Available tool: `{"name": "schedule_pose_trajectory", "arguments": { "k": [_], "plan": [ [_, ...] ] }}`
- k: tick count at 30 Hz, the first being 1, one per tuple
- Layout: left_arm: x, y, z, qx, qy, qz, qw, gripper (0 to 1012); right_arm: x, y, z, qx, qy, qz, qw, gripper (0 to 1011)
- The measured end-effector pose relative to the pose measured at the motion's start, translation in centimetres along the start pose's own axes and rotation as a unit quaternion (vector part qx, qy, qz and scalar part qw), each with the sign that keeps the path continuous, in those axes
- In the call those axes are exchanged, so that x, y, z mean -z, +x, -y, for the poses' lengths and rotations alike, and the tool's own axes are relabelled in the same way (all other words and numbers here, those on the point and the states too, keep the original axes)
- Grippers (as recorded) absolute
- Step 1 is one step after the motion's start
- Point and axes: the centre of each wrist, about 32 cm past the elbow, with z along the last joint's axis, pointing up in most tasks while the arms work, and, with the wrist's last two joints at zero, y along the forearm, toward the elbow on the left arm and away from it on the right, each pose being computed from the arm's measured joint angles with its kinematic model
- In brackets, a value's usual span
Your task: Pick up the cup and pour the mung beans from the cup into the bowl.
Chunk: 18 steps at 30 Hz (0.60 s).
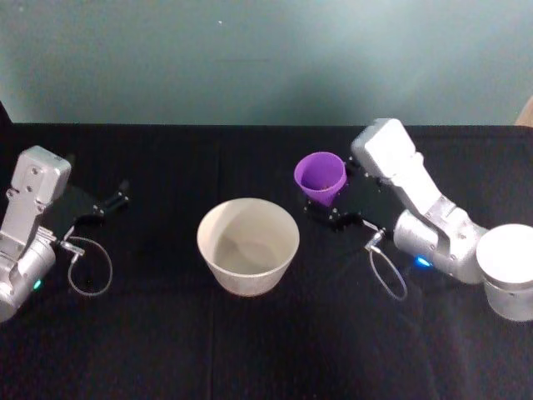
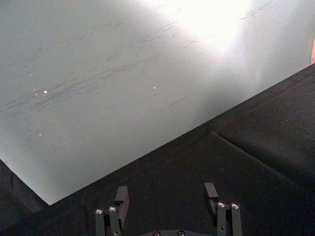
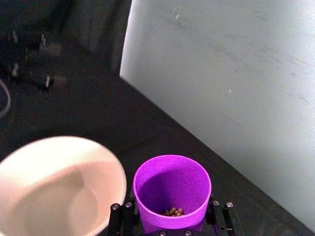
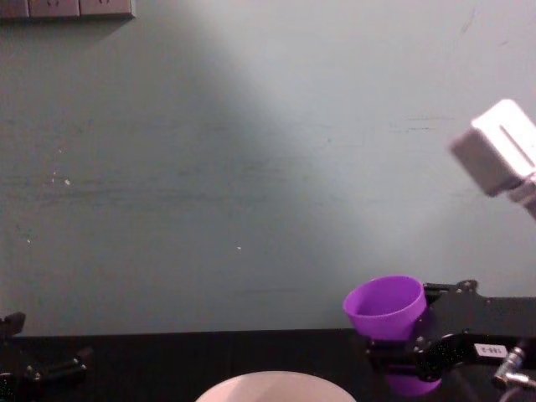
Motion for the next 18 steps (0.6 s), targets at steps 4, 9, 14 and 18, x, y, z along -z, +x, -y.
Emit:
{"name": "schedule_pose_trajectory", "arguments": {
  "k": [4,9,14,18],
  "plan": [
    [0.00,0.00,0.00,0.000,0.000,0.000,1.0000,1000,-1.8,-0.2,-0.6,-0.006,-0.034,0.052,0.9981,729],
    [0.00,0.00,0.00,0.000,0.000,0.000,1.0000,1000,-3.2,-0.3,-1.3,-0.012,-0.059,0.097,0.9935,730],
    [0.00,0.00,0.00,0.000,0.000,0.000,1.0000,1000,-4.5,-0.7,-2.0,-0.017,-0.076,0.142,0.9868,729],
    [0.00,0.00,0.00,0.000,0.000,0.000,1.0000,1000,-5.2,-1.1,-2.3,-0.016,-0.080,0.169,0.9823,729]
  ]
}}
